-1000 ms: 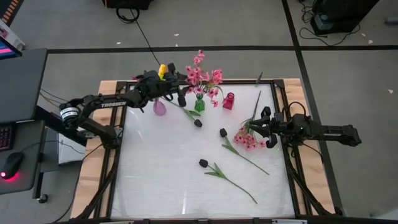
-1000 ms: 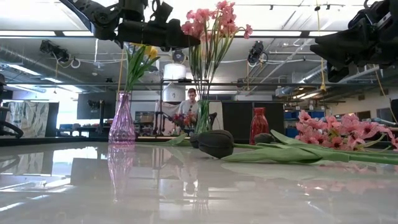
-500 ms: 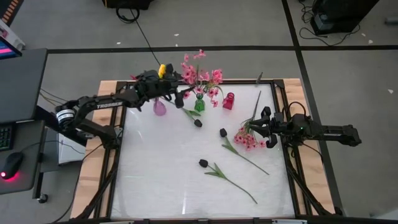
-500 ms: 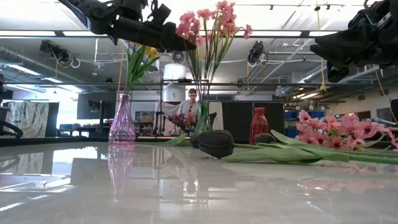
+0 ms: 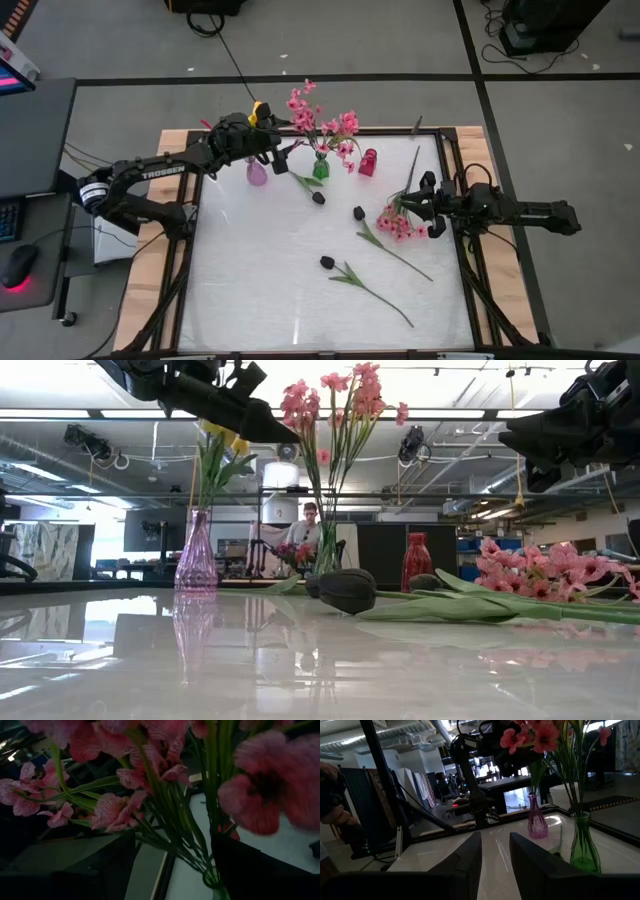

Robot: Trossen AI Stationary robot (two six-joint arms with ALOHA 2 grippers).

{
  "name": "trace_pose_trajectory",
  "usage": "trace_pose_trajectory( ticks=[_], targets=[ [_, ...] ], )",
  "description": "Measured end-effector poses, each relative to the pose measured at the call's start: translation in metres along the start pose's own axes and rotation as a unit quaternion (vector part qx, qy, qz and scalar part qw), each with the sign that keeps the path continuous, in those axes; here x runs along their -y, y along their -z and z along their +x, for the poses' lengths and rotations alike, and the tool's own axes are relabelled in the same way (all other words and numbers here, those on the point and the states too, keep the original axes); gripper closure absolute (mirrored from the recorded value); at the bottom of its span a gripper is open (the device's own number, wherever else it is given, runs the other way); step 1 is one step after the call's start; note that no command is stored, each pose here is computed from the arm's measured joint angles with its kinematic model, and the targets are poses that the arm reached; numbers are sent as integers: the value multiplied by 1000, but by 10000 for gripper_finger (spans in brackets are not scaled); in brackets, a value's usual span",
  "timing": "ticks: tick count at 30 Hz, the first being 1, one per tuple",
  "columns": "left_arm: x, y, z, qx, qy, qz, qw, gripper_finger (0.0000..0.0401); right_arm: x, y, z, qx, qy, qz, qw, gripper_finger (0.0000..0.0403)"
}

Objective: Sort flowers into vase by color
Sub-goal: Put the left pink flower into the green vase, then put the bottom black flower into the red vase

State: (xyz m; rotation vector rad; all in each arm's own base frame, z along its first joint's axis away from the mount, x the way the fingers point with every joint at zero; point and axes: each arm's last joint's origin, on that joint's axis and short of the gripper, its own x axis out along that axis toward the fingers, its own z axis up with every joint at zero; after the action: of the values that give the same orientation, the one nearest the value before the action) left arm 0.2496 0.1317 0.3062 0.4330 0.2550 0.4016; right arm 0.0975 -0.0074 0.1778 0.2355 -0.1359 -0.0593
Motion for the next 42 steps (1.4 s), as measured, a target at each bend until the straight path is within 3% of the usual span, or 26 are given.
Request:
trace_pose_trajectory(
  ticks=[9,19,34,42],
  targets=[
    [4,-15,-13,31,4,6,999,134,0,0,0,0,0,0,1000,292],
    [25,-29,-22,47,47,7,998,135,0,0,0,0,0,0,1000,292],
    [53,-24,-35,-26,134,10,991,135,0,0,0,0,0,0,1000,292],
    [71,-31,-41,-23,172,-9,985,135,0,0,0,0,0,0,1000,292]
  ],
)
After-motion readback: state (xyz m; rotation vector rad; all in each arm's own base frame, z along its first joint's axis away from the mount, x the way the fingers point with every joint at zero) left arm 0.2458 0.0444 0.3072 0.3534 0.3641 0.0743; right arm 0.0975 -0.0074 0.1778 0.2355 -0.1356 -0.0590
